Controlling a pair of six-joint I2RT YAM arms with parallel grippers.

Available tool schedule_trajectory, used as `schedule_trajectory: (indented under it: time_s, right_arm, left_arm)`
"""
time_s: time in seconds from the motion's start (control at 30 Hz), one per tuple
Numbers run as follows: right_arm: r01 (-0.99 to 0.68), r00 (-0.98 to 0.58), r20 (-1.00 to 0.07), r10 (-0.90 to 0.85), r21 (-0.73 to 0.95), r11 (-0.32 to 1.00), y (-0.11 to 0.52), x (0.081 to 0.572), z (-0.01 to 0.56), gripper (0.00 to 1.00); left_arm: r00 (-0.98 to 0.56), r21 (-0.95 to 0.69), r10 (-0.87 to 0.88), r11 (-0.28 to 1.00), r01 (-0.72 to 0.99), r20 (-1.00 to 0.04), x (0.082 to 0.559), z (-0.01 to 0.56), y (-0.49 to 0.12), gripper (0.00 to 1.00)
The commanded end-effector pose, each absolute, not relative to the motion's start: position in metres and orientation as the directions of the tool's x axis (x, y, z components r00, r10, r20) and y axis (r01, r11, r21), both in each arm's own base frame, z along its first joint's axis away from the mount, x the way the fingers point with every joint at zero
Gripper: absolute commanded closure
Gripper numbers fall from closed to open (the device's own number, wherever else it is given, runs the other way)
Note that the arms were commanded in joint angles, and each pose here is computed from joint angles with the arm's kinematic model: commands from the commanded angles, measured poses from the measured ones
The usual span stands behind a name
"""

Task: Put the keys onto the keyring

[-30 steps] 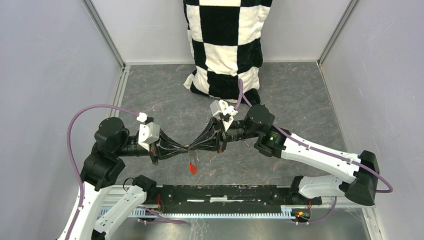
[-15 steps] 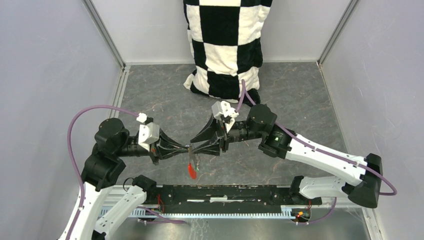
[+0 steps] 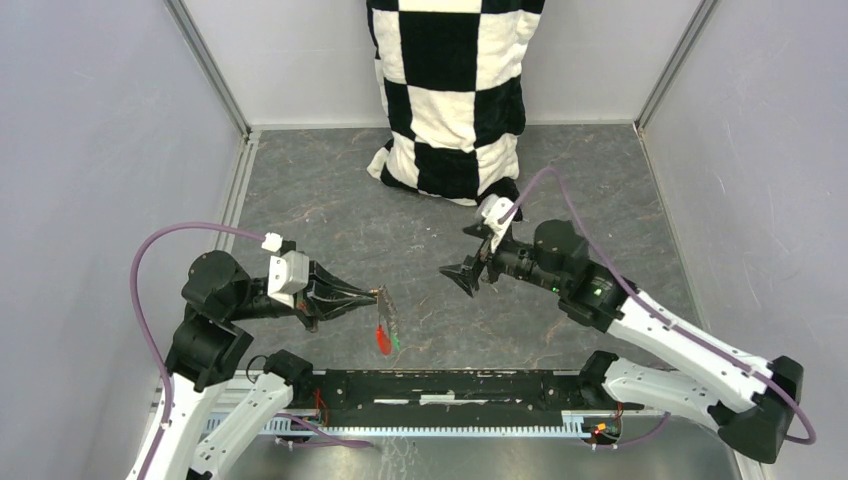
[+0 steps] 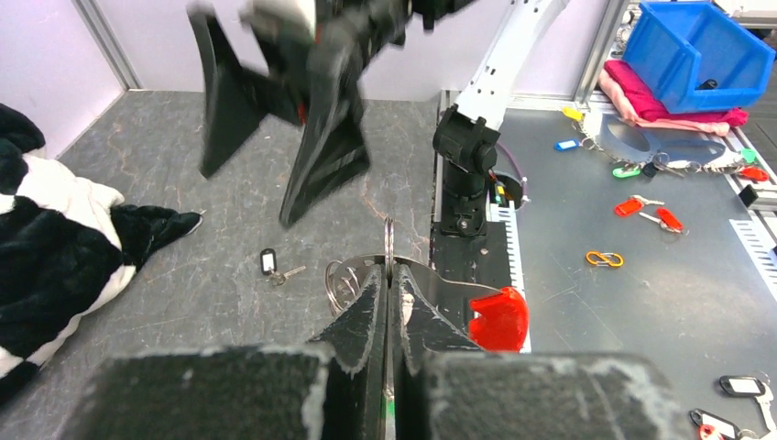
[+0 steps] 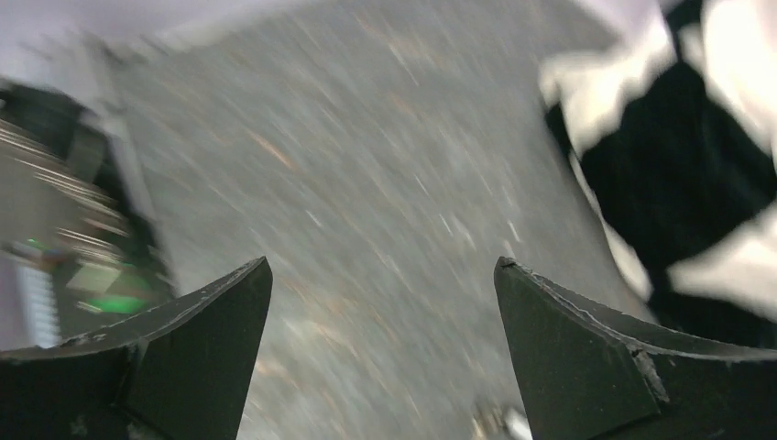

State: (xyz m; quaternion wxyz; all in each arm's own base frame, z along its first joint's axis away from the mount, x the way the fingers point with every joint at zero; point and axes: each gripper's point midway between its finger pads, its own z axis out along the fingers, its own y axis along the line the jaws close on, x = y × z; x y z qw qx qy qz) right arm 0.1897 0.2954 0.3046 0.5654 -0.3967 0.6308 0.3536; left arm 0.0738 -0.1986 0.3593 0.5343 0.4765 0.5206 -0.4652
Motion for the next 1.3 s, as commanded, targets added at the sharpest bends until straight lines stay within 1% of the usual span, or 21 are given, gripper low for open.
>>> schedule_trajectory:
  time_s: [0.0, 0.07, 0.13, 0.23, 0.33, 0.43, 0.53, 0.63, 0.7, 0.8, 0.9, 0.93, 1.13, 1.27]
  right_arm:
    - [-0.734, -0.139, -0.902, -0.409, -0.184, 0.654, 0.235, 0.238, 0.187, 0.04]
    - [-0.713, -0.116, -0.858, -0.500, -0.279, 0.643, 0.220, 0.247, 0.157, 0.08]
    - [-0.704, -0.121, -0.823, -0.555, -0.323, 0.632, 0.210, 0.255, 0.131, 0.11]
    - [-0.711, -0.206, -0.776, -0.596, -0.300, 0.636, 0.196, 0.265, 0.096, 0.16]
    - [-0.703, -0.229, -0.773, -0.592, -0.289, 0.649, 0.188, 0.279, 0.081, 0.20]
    - [-0.703, -0.165, -0.720, -0.674, -0.393, 0.593, 0.176, 0.294, 0.076, 0.25]
    - [-0.769, -0.030, -0.661, -0.750, -0.464, 0.439, 0.182, 0.301, 0.070, 0.24]
    - [-0.853, 0.094, -0.674, -0.733, -0.434, 0.290, 0.199, 0.299, 0.067, 0.22]
    - [-0.870, 0.114, -0.689, -0.716, -0.417, 0.263, 0.201, 0.304, 0.069, 0.24]
    - [-0.892, 0.121, -0.707, -0.697, -0.385, 0.235, 0.197, 0.307, 0.067, 0.31]
    - [-0.905, 0.131, -0.707, -0.695, -0.371, 0.207, 0.194, 0.305, 0.064, 0.40]
    - [-0.906, 0.136, -0.708, -0.693, -0.371, 0.201, 0.194, 0.305, 0.064, 0.42]
    - [-0.940, 0.108, -0.700, -0.706, -0.302, 0.156, 0.194, 0.303, 0.055, 0.41]
    - [-0.949, 0.107, -0.693, -0.713, -0.285, 0.135, 0.193, 0.302, 0.049, 0.41]
  left_arm:
    - [0.010, 0.004, -0.043, 0.144, 0.990, -0.999, 0.082, 0.371, -0.201, 0.98]
    - [0.002, -0.004, -0.041, 0.148, 0.989, -0.999, 0.084, 0.370, -0.202, 0.98]
    - [0.000, -0.006, -0.039, 0.147, 0.989, -0.999, 0.085, 0.370, -0.202, 0.98]
    - [0.000, -0.005, -0.033, 0.148, 0.989, -0.999, 0.085, 0.369, -0.202, 0.98]
    - [-0.003, -0.008, -0.030, 0.150, 0.989, -1.000, 0.085, 0.367, -0.201, 0.98]
    - [-0.009, -0.013, -0.029, 0.147, 0.989, -1.000, 0.084, 0.365, -0.202, 0.98]
    - [-0.015, -0.019, -0.028, 0.142, 0.990, -0.999, 0.085, 0.364, -0.202, 0.98]
    - [-0.012, -0.016, -0.029, 0.143, 0.990, -1.000, 0.086, 0.366, -0.203, 0.98]
    - [-0.008, -0.012, -0.025, 0.146, 0.989, -1.000, 0.086, 0.367, -0.202, 0.98]
    - [-0.003, -0.006, -0.019, 0.147, 0.989, -1.000, 0.084, 0.368, -0.201, 0.98]
    - [0.000, -0.002, -0.018, 0.148, 0.989, -1.000, 0.084, 0.368, -0.201, 0.98]
    - [-0.001, -0.004, -0.017, 0.150, 0.989, -1.000, 0.084, 0.367, -0.200, 0.98]
    - [0.004, 0.002, -0.014, 0.153, 0.988, -1.000, 0.085, 0.370, -0.200, 0.98]
    - [0.004, 0.002, -0.011, 0.160, 0.987, -1.000, 0.086, 0.371, -0.200, 0.98]
